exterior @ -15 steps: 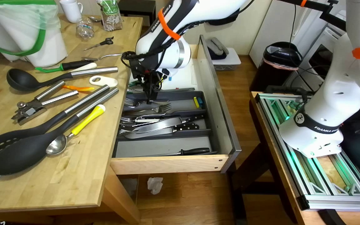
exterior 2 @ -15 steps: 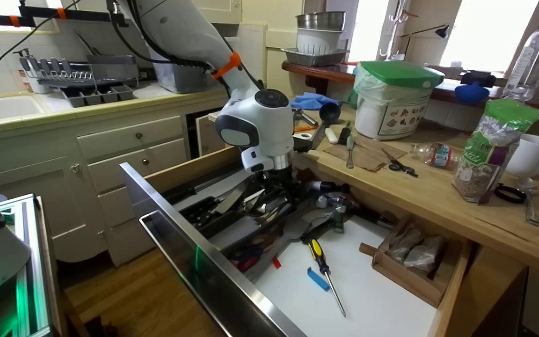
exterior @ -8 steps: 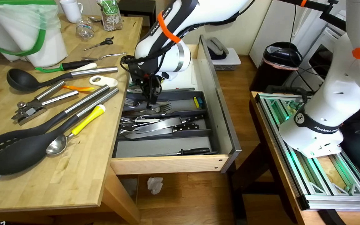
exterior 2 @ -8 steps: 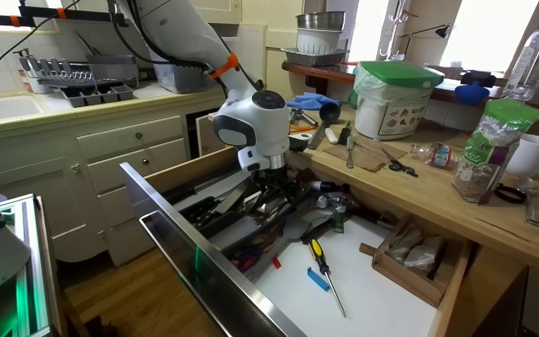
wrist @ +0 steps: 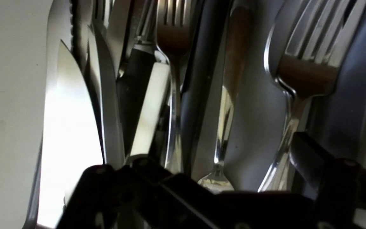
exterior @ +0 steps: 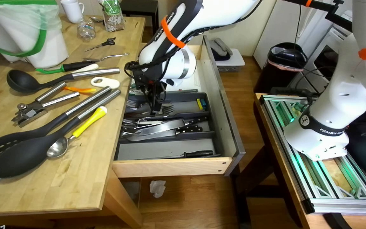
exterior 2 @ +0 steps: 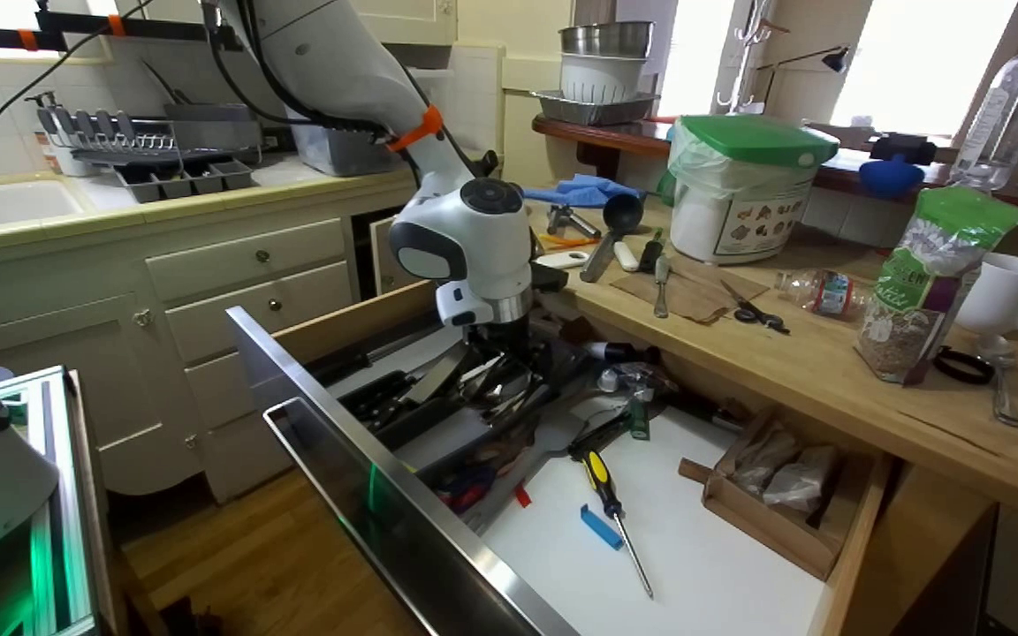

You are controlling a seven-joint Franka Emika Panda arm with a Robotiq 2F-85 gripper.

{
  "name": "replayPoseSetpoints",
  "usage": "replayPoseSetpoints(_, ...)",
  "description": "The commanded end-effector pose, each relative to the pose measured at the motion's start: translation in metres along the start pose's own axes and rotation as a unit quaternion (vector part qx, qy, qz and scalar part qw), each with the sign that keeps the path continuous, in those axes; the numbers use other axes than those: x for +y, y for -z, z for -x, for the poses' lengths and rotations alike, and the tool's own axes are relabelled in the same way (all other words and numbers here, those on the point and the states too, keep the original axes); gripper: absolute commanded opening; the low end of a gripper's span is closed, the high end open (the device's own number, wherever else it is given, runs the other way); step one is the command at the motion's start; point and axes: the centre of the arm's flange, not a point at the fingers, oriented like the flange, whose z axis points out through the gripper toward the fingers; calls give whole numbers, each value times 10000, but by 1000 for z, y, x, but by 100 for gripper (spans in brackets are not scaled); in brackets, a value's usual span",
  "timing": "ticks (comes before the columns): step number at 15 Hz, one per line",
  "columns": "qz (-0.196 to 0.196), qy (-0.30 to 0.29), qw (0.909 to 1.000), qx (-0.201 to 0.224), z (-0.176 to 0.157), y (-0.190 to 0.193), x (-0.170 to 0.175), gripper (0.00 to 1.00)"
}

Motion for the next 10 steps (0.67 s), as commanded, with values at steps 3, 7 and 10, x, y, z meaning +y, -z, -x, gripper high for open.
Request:
replayPoseSetpoints(3, -244, -253, 9984, -453, -7, 1, 7, 100)
replayPoseSetpoints(7, -350, -348, 9968, -632, -10, -1, 10, 100)
replayPoseSetpoints(10, -416, -448, 9954, -732, -15, 1, 12, 100)
